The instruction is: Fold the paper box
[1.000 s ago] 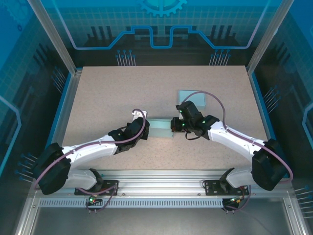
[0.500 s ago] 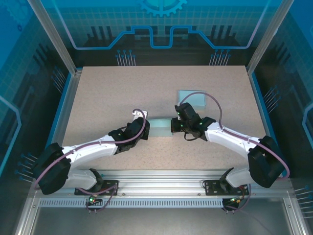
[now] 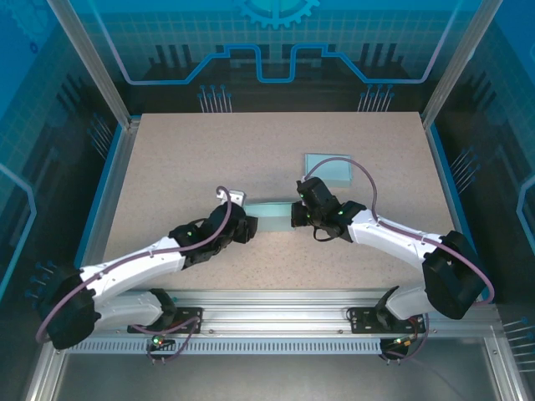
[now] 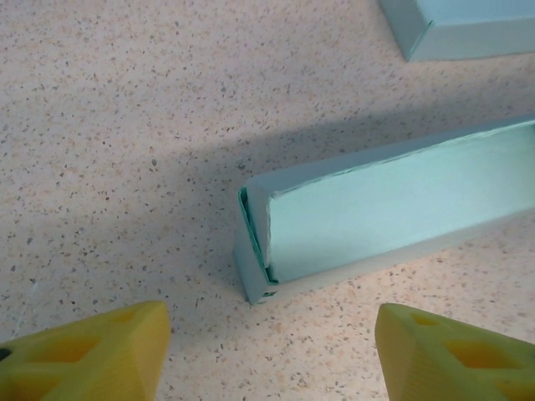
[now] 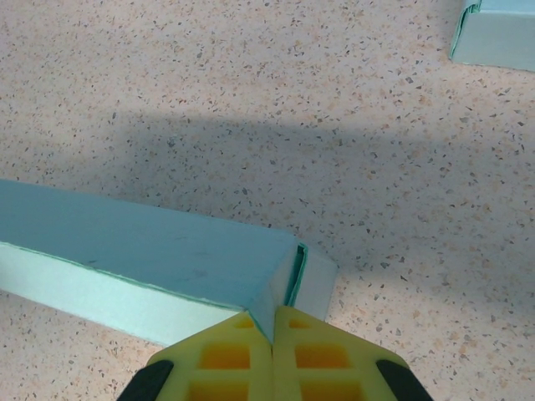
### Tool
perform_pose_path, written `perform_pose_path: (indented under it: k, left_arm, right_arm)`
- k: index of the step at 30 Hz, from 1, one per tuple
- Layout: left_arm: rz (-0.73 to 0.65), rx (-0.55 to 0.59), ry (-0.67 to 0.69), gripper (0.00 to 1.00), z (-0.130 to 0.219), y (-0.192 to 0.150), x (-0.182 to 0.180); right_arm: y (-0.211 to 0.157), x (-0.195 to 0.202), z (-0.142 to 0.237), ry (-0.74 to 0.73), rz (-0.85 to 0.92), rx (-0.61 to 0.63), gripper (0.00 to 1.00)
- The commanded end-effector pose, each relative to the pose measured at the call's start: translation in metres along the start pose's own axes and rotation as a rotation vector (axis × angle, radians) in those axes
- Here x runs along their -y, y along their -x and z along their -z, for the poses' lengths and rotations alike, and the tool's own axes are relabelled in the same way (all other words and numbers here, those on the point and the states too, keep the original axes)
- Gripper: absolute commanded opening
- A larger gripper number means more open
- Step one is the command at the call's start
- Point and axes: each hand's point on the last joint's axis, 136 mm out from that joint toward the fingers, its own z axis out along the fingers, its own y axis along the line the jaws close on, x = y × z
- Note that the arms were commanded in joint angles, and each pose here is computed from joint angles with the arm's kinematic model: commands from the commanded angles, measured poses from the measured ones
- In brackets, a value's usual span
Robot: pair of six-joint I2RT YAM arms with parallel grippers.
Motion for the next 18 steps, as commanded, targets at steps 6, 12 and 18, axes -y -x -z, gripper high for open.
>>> perform_pose_path:
  k: [6, 12, 18]
  left_arm:
    - [0.211, 0.113, -0.045, 0.95, 0.026, 0.039, -0.008]
    - [0.451, 0.168, -0.190, 0.99, 0.012, 0.066, -0.010]
    - [0.485, 0.135, -0.199, 0.99, -0.012, 0.070, -0.006]
  right_arm:
    - [-0.033, 0.013, -0.008, -0.072, 0.047, -0.114, 0.00]
    - [-0.033, 0.012, -0.008, -0.074, 0.050, -0.114, 0.00]
    - [-0.034, 0.012, -0.009, -0.080, 0.058, -0.118, 0.00]
